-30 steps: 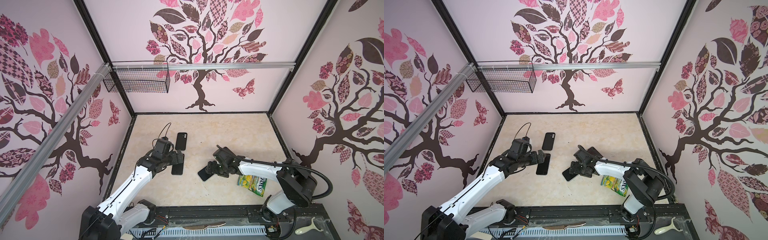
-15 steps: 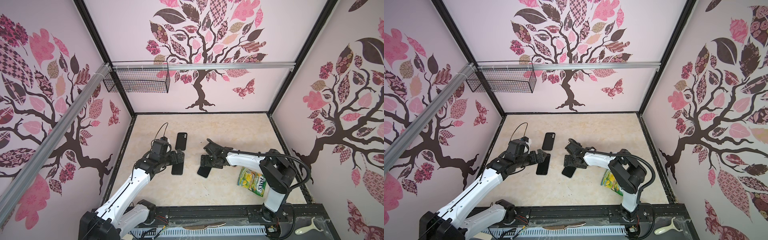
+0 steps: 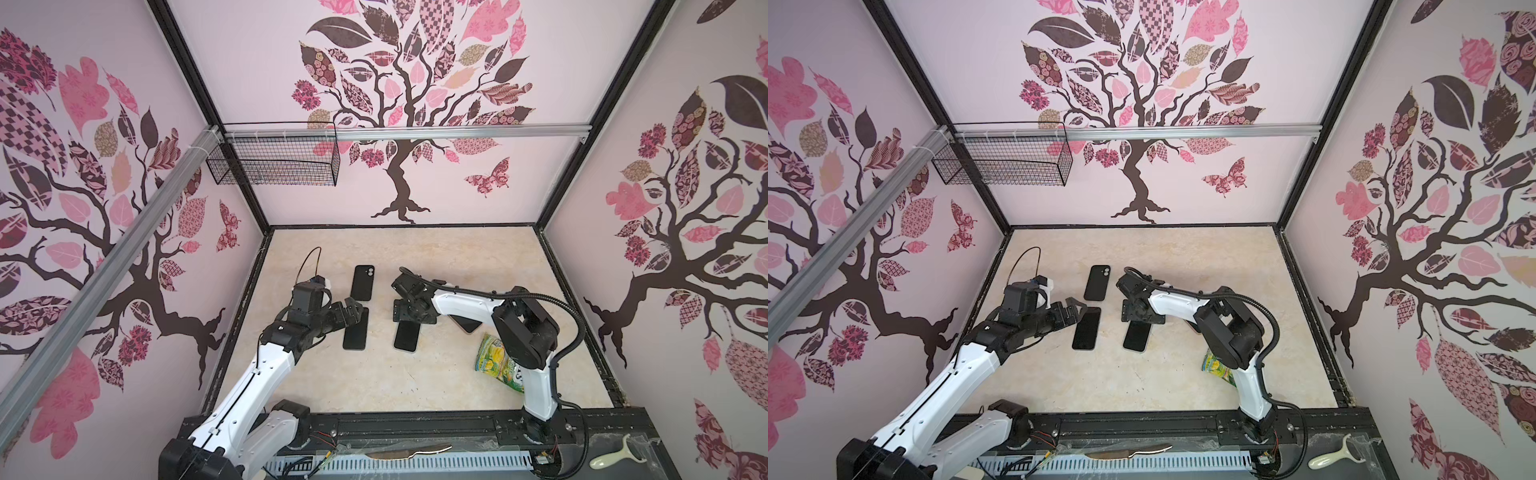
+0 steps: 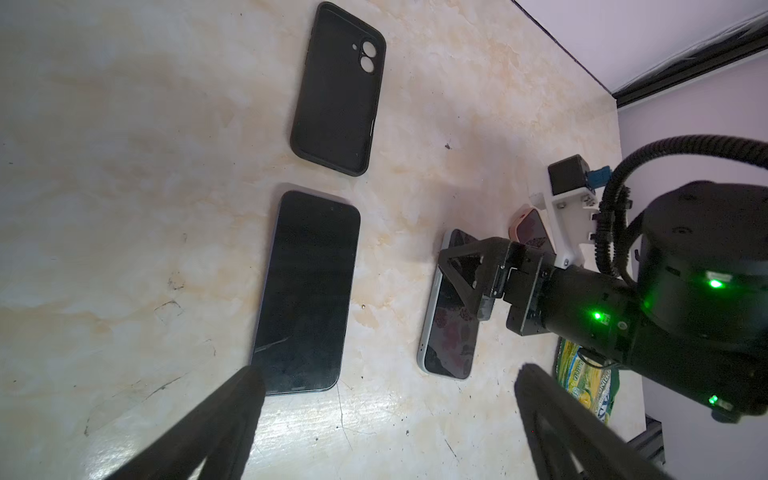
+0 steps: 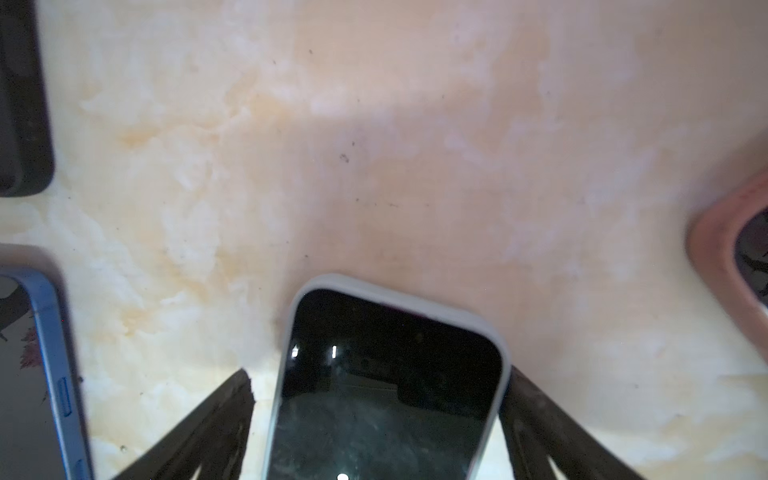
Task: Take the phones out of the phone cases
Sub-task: 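Lower the right gripper and close it on the white-rimmed phone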
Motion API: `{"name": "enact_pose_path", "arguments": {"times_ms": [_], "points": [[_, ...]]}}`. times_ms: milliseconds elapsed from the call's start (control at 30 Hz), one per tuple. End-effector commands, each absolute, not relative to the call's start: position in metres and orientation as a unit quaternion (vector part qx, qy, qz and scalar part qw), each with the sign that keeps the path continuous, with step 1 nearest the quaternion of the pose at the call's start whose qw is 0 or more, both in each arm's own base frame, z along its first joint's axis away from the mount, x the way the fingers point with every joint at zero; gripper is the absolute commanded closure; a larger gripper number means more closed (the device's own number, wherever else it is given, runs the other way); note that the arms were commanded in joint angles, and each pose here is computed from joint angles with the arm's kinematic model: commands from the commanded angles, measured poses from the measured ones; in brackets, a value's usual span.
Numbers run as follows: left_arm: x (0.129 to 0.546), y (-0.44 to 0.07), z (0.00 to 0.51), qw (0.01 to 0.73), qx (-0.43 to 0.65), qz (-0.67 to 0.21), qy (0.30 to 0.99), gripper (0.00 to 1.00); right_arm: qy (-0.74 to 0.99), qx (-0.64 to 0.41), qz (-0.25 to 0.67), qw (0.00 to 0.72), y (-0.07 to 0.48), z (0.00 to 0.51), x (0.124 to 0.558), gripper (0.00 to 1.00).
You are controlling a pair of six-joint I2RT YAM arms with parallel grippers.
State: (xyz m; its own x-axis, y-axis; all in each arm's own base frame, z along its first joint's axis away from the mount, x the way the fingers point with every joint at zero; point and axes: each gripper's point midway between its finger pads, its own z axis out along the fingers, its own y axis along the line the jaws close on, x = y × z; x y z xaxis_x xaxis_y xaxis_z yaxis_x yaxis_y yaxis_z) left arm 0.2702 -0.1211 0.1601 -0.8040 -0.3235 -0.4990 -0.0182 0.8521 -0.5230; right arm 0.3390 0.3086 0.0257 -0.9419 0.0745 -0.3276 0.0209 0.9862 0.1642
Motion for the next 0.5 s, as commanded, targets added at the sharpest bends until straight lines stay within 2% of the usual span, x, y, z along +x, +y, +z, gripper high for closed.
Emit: {"name": "enact_pose_path", "arguments": {"times_ms": [0, 200, 467], "points": [[0.269, -0.120, 0.156, 0.300, -0.096, -0.258, 0.914, 0.02, 0.993, 0.014, 0.025, 0.118, 0.296, -0.006, 0.326, 0.07], [0.268, -0.116, 0.157, 0.304, -0.102, -0.252, 0.913, 0.02, 0.992, 0.012, 0.023, 0.121, 0.305, -0.007, 0.330, 0.07], [0.264, -0.113, 0.156, 0.305, -0.107, -0.247, 0.914, 0.02, 0.994, 0.002, -0.028, 0.110, 0.306, -0.015, 0.335, 0.10]]}}
